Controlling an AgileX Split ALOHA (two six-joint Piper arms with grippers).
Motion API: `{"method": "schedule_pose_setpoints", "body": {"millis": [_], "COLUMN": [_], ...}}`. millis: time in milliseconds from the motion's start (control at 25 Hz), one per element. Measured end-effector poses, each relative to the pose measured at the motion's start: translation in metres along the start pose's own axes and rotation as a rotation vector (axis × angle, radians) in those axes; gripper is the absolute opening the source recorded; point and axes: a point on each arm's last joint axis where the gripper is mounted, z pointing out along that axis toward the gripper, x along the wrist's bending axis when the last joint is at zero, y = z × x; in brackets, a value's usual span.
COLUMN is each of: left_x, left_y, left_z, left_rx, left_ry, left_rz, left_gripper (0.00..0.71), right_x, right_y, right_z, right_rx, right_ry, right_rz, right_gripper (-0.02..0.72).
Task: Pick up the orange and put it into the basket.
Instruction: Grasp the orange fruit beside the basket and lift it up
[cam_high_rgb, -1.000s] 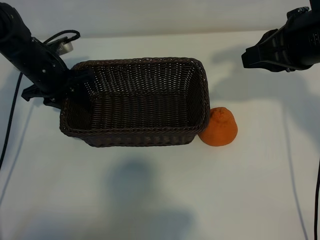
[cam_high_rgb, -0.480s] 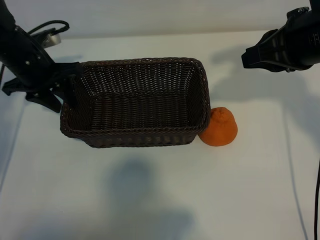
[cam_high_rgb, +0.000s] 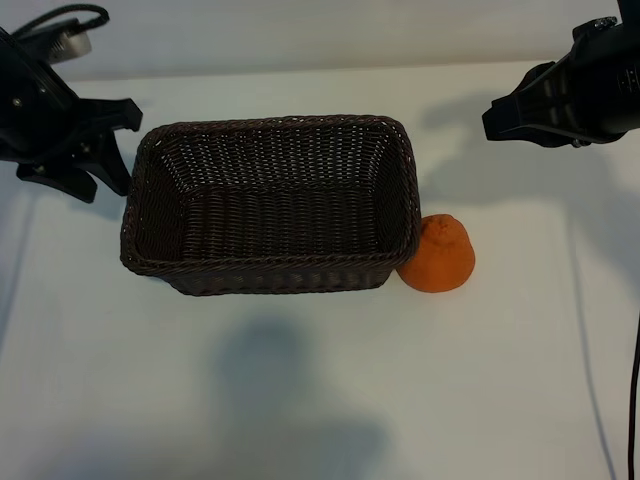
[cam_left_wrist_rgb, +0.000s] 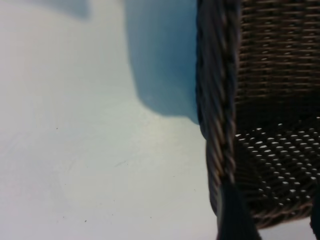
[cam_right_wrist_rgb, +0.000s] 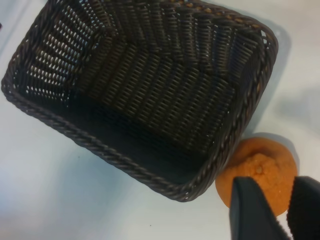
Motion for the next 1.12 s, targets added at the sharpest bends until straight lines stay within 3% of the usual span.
{"method": "schedule_pose_setpoints", "body": {"millis": [360,720,1120], "left_x": [0.022,0.01,0.005], "left_y": [-0.003,-0.024,-0.059], "left_z": [-0.024,-0.055,-0.036], "left_rx": [-0.085,-0.182,-0.122], "left_ry": [-0.12,-0.167,-0.238], "left_rz": [-0.06,0.002,0.043], "left_gripper": [0.419,0.419,0.419], "right_x": [0.0,0.0,0.0], "right_y": [0.0,0.0,0.0], "right_z": [0.0,0.0,0.0], "right_rx": [0.002,0.003,0.002], "right_ry": [0.001,0.001,0.001], "right_rz": [0.0,0.0,0.0], "right_gripper": [0.232,0.232,0.232]}}
